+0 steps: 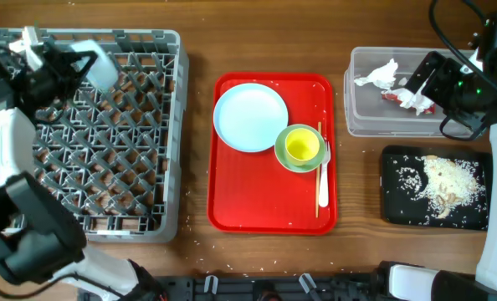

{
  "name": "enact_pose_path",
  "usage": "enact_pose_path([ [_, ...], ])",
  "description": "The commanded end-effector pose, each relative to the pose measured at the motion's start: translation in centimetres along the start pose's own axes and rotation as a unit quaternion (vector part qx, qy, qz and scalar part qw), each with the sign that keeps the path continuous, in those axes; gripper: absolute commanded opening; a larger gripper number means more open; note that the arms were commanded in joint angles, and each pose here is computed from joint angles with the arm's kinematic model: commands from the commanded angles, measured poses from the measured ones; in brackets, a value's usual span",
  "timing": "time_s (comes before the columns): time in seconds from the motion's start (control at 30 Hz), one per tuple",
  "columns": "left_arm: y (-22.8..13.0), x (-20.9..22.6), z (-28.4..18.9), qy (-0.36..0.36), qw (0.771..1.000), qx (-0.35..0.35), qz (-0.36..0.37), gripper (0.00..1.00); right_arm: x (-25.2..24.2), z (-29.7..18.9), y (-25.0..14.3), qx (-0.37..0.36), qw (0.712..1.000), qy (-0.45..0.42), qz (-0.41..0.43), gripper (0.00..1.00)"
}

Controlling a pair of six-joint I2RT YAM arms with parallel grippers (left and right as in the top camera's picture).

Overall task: Sort waste into correct bins and load items into the dishwasher rack
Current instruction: 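Carry the light-blue bowl into the dish rack and release it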

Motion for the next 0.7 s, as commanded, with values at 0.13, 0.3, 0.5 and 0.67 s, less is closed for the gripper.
enact_pose_path([
  [0.13, 0.6, 5.7, -1.7, -0.003, 0.997, -0.008, -0.073, 0.04, 0.0, 0.2, 0.3, -0.001, 1.000, -0.006, -0.008, 1.00],
  [0.3, 0.3, 7.2, -3.1, 0.005, 0.993, -0.014, -0.114, 0.13, 0.0, 0.2, 0.3, -0.001, 1.000, -0.006, -0.008, 1.00],
  [0.5, -0.4, 10.3, -9.7, 0.036, 0.972, -0.065, -0.225, 0.66, 0.0, 0.2, 0.3, -0.001, 1.000, -0.006, -0.008, 1.00],
  [0.67, -1.5, 10.6, -13.7, 0.045, 0.951, -0.094, -0.293, 0.54, 0.0, 0.2, 0.3, -0.001, 1.000, -0.006, -0.008, 1.00],
])
Point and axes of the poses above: each gripper's point midway between its finger pads, its own z axis out along the fingers, its own x axis along the line the jaws close on, y = z × x, the point moved 9 cm from there along -z, back along the fingers, and after that the axes turned 2 degrees about z, right-handed, at the moved point
